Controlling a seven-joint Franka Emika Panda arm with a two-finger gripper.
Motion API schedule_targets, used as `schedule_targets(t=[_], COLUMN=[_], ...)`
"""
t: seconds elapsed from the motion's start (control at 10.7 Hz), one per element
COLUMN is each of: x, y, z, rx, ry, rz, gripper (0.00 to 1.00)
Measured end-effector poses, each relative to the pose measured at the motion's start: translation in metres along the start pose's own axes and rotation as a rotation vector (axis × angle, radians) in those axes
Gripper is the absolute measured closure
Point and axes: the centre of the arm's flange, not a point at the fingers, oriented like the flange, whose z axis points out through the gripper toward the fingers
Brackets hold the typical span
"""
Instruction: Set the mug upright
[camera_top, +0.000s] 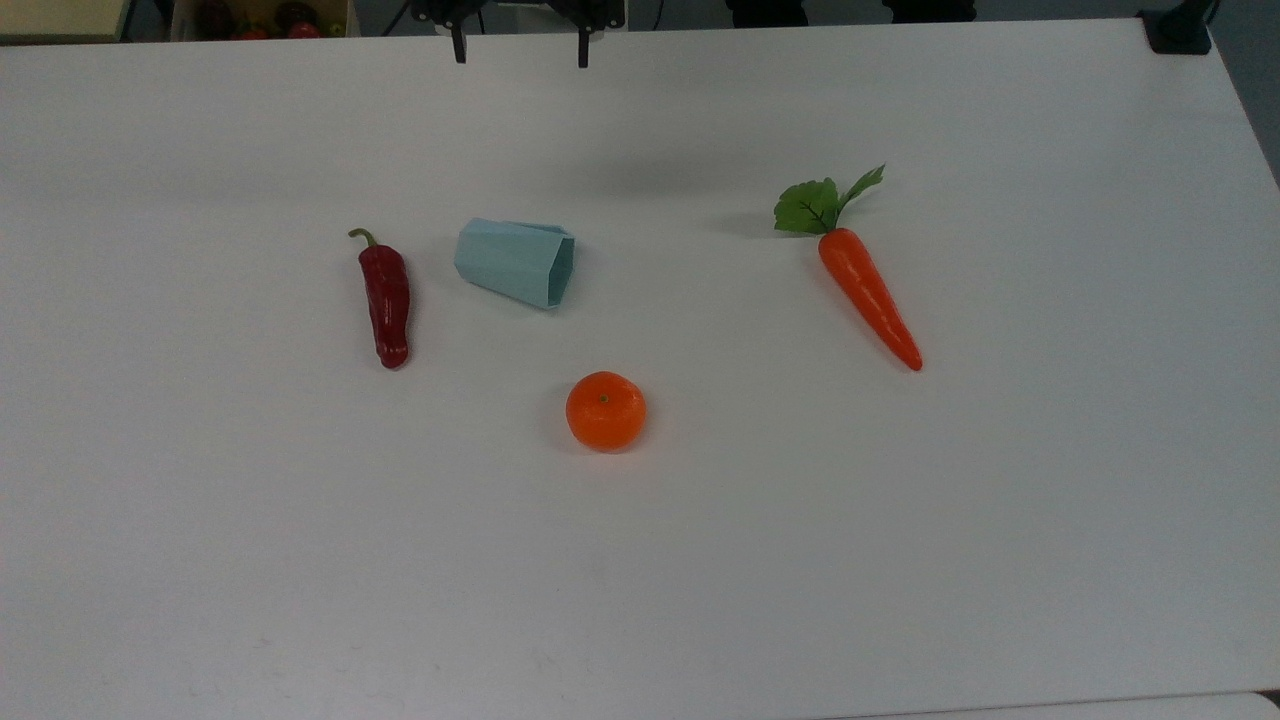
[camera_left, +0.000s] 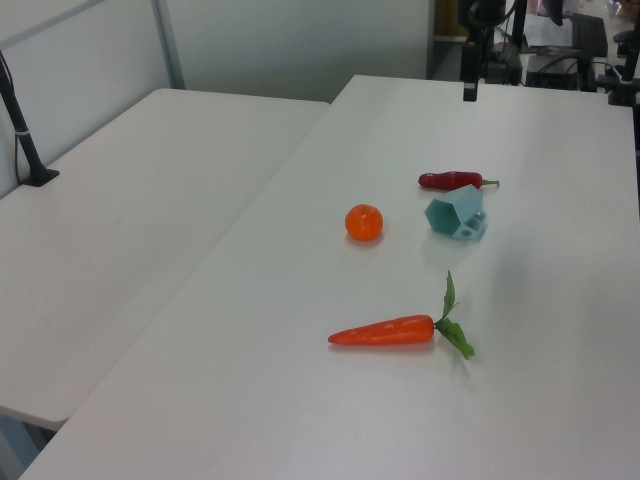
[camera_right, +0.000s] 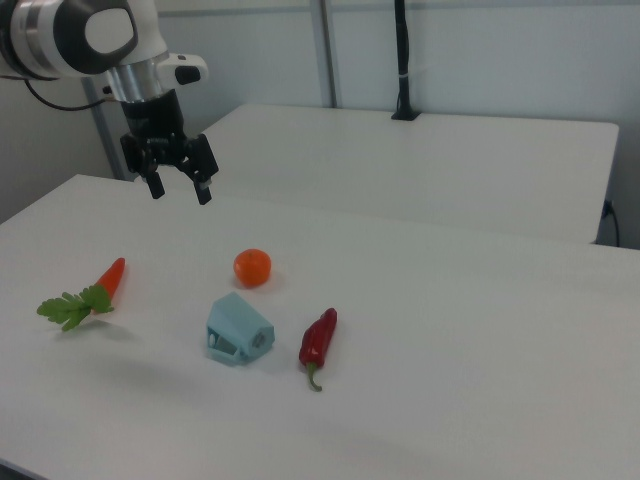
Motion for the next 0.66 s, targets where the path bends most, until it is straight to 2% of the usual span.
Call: schedule_targets(t=[0.09, 0.66], x=[-0.0063, -0.0086], y=[0.0023, -0.0014], z=[-0.0001, 0.0083], rx=[-0.003, -0.009], ry=[-0.004, -0.039], rz=[0.005, -0.004], gripper=[0.00, 0.00])
